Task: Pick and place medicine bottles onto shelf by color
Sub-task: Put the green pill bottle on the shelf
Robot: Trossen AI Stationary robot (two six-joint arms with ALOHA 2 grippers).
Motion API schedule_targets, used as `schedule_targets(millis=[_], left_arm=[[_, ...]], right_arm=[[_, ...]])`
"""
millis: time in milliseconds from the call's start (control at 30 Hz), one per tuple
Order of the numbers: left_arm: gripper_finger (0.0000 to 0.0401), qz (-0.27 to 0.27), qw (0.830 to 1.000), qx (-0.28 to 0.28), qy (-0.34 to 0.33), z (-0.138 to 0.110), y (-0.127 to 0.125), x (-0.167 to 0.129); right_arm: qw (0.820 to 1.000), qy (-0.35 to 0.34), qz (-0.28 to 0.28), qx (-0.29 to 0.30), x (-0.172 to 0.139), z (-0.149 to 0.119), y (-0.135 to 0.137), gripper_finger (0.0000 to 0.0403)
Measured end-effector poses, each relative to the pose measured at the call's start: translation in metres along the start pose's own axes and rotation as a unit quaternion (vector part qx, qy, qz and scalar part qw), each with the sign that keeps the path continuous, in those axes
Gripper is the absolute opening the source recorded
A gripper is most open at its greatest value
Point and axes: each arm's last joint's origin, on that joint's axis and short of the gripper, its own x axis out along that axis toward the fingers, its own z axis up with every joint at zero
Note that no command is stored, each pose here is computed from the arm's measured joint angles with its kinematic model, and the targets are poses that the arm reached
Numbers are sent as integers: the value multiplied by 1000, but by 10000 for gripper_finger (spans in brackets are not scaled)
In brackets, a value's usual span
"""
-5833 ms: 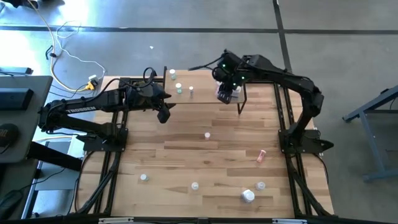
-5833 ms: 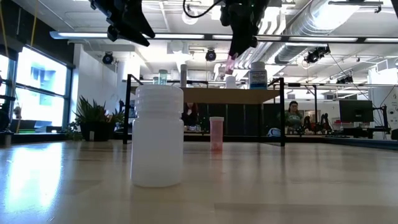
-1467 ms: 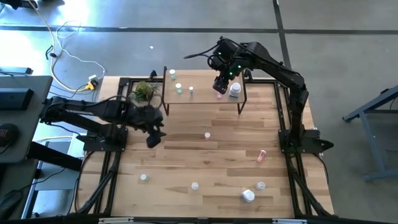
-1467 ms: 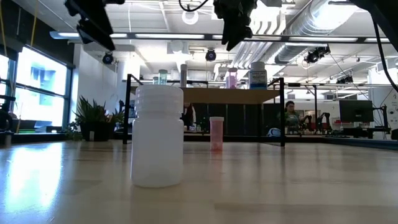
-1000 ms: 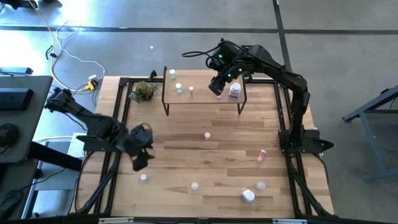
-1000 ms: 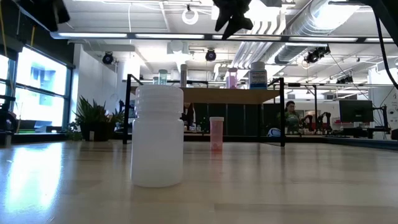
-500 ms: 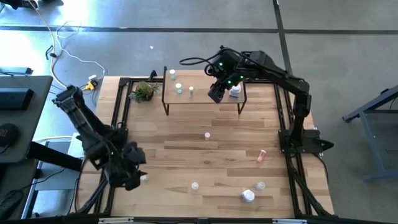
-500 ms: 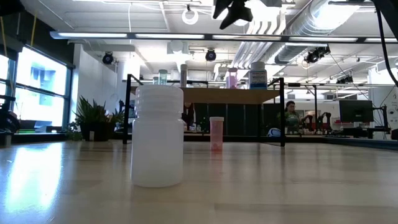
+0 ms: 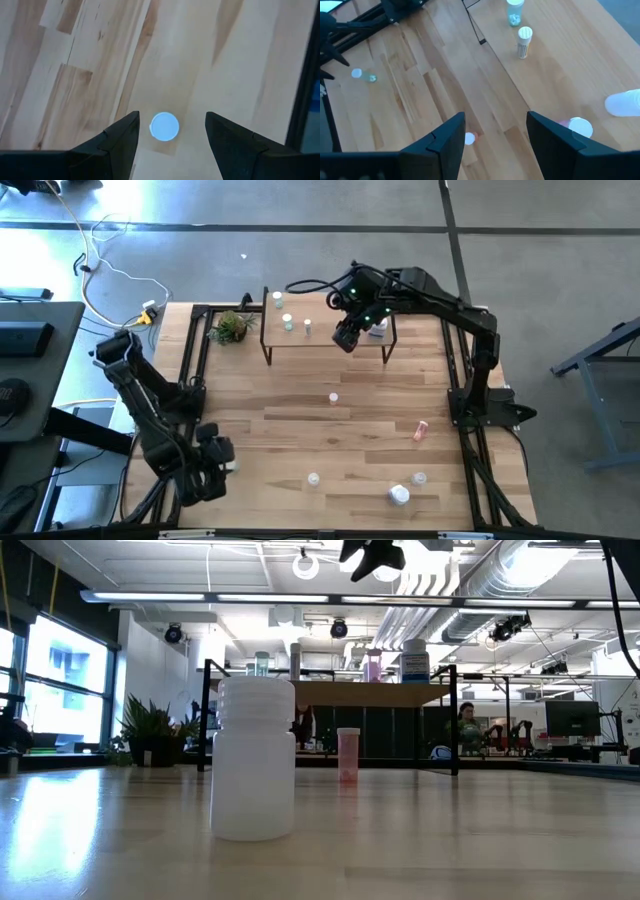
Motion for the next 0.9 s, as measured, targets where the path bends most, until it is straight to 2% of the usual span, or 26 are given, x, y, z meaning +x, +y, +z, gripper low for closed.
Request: schedule_targets(millis=[300, 900], left_arm=[[218, 24, 999, -18, 16, -5, -7, 14], [218, 95, 994, -7, 47, -21, -20, 51]], right_arm=[[1000, 1, 2, -3, 0, -1, 2, 202], [1000, 9, -1, -2, 1, -2, 2, 202]])
